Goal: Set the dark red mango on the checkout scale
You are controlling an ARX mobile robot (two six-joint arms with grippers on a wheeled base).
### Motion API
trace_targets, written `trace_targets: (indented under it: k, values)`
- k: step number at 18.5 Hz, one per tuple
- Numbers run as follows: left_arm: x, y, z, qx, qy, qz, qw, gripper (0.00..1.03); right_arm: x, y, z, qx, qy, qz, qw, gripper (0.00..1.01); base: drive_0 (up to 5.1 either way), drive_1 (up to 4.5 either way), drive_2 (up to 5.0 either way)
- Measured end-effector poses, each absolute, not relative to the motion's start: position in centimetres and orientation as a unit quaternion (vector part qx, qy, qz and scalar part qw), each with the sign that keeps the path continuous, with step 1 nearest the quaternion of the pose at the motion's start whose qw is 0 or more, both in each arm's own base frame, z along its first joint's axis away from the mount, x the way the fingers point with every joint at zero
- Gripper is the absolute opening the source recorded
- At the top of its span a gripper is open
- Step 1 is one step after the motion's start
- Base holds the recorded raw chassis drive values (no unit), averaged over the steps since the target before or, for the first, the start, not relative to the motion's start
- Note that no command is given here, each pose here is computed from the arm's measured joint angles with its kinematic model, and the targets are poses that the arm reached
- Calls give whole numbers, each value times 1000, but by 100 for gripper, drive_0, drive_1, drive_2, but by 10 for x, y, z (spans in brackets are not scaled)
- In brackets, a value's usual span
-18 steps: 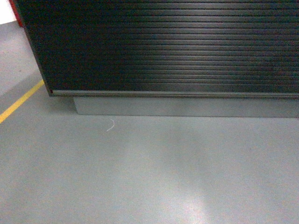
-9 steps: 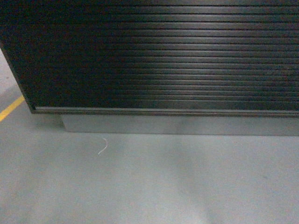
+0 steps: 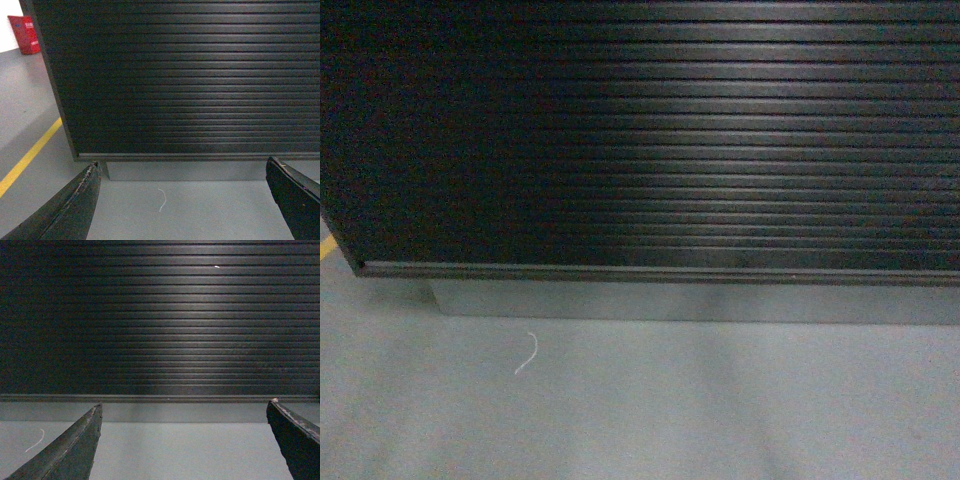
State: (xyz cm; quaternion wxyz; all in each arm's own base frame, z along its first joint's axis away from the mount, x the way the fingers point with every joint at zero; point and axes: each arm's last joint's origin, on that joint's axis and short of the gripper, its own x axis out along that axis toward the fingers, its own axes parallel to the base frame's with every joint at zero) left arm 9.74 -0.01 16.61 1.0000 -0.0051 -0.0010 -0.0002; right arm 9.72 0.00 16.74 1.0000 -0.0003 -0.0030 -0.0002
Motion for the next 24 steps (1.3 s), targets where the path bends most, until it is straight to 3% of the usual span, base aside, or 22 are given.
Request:
trace_targets:
  k: [20, 24]
  values:
    - [97, 0, 166, -5, 0, 0, 1000, 98, 97, 0, 167, 0, -2, 0, 1000, 98, 6, 319, -307]
    - [97, 0, 166, -5, 0, 0, 1000, 98, 97, 0, 167, 0, -2, 0, 1000, 98, 0, 0, 0]
